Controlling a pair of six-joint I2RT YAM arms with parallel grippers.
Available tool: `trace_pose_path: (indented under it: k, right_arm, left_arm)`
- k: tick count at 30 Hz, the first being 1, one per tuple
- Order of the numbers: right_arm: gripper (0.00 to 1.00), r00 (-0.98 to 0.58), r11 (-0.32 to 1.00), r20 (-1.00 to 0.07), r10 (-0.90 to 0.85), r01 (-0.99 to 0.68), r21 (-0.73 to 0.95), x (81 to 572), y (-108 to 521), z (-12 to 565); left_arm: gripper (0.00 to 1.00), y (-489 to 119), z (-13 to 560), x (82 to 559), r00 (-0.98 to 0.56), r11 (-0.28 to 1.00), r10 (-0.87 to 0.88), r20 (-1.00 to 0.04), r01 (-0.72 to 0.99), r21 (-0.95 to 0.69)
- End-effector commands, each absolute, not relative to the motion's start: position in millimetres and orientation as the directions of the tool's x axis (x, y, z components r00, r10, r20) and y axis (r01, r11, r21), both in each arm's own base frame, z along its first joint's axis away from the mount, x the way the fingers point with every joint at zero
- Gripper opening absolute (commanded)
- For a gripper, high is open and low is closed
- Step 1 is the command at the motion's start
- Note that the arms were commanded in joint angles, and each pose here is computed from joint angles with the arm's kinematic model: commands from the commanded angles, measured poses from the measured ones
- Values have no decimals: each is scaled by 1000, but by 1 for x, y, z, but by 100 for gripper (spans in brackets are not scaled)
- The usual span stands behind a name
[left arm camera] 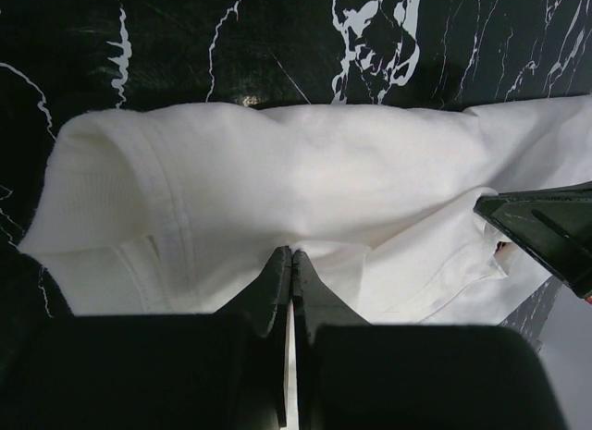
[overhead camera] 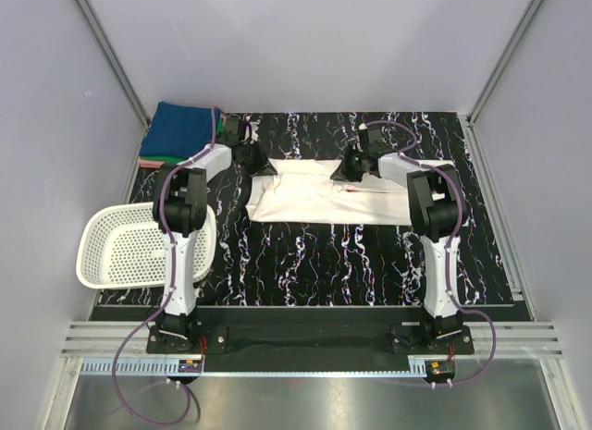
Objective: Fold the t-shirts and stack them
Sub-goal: Fold the tshirt
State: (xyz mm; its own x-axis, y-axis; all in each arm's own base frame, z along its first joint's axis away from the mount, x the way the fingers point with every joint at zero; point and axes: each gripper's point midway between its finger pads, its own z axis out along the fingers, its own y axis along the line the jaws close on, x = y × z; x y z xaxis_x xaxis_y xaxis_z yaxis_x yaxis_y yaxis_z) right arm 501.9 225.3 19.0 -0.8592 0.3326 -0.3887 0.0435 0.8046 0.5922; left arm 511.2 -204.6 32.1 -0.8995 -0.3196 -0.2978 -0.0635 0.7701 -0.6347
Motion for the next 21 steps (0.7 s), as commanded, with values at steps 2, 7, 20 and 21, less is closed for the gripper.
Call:
trace_pose_path:
  k: [2, 7, 20, 21]
  right_arm:
    - [0, -800, 823, -476, 366, 39, 567, 511, 216, 44]
    - [0, -782, 823, -490, 386, 52, 565, 509, 212, 47]
    - [0, -739, 820, -519, 429, 79, 567, 507, 203, 54]
    - [0, -738, 822, -519, 432, 85, 564, 507, 202, 53]
  left_arm:
    - [0, -200, 55, 527, -858, 760, -370, -355, -60, -647]
    - [0, -190, 51, 524, -845, 771, -404, -349, -109, -628]
    - [0, -181, 64, 528, -794, 741, -486, -364, -154, -653]
    - [0, -179, 62, 527, -794, 743, -490, -360, -164, -649]
